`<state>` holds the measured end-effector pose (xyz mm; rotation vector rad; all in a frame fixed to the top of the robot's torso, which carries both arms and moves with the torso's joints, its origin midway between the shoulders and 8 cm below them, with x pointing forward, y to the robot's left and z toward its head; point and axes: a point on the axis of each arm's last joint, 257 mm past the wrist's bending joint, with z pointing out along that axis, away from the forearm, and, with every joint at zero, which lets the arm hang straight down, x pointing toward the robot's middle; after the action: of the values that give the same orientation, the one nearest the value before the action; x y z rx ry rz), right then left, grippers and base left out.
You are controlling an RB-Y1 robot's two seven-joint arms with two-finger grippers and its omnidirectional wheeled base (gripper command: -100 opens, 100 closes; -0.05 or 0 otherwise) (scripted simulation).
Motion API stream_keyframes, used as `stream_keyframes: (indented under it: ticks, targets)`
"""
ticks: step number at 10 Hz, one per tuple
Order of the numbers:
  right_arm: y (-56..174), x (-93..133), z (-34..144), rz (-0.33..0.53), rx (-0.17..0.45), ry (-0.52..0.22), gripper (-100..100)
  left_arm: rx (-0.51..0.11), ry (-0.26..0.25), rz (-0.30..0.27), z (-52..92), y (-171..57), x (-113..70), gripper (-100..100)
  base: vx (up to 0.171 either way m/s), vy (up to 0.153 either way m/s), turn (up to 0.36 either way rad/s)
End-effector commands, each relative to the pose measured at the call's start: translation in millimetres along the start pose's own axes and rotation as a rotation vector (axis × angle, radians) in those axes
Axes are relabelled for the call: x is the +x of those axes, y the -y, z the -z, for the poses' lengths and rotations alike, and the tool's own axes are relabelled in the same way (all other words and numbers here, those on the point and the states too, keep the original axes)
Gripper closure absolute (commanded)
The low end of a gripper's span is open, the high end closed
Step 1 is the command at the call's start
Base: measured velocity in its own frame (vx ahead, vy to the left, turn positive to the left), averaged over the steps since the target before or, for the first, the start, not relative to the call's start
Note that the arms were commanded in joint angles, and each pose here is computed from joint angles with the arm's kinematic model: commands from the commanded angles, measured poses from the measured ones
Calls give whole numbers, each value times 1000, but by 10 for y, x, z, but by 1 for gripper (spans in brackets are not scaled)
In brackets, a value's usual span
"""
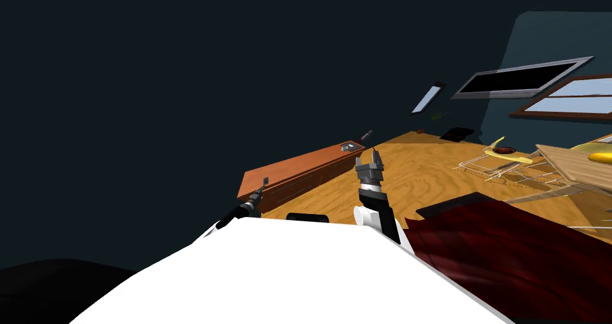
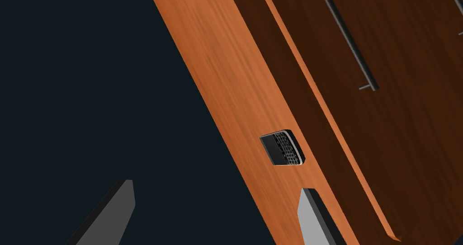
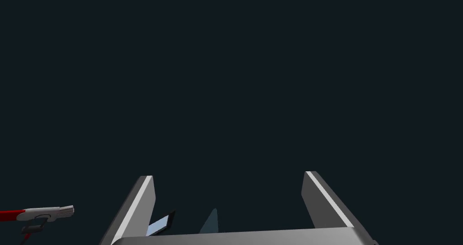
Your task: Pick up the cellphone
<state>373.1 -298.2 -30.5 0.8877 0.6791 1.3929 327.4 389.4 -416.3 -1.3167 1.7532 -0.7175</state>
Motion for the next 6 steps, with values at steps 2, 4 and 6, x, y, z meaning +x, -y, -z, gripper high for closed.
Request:
stream_keyframes:
  ticks: [2,4,6]
  targets:
    - [0,-1,1,0,0,0,0,-116,-28,-25,27,-443,-36,-100,3,40,-184]
    - [0,-1,1,0,0,0,0,-197,-39,-40,59,-742,-90,-100,10,33,-210]
    - [0,-1,1,0,0,0,0,-265,-51,-54,94,-972,-135,-100,11,41,-195]
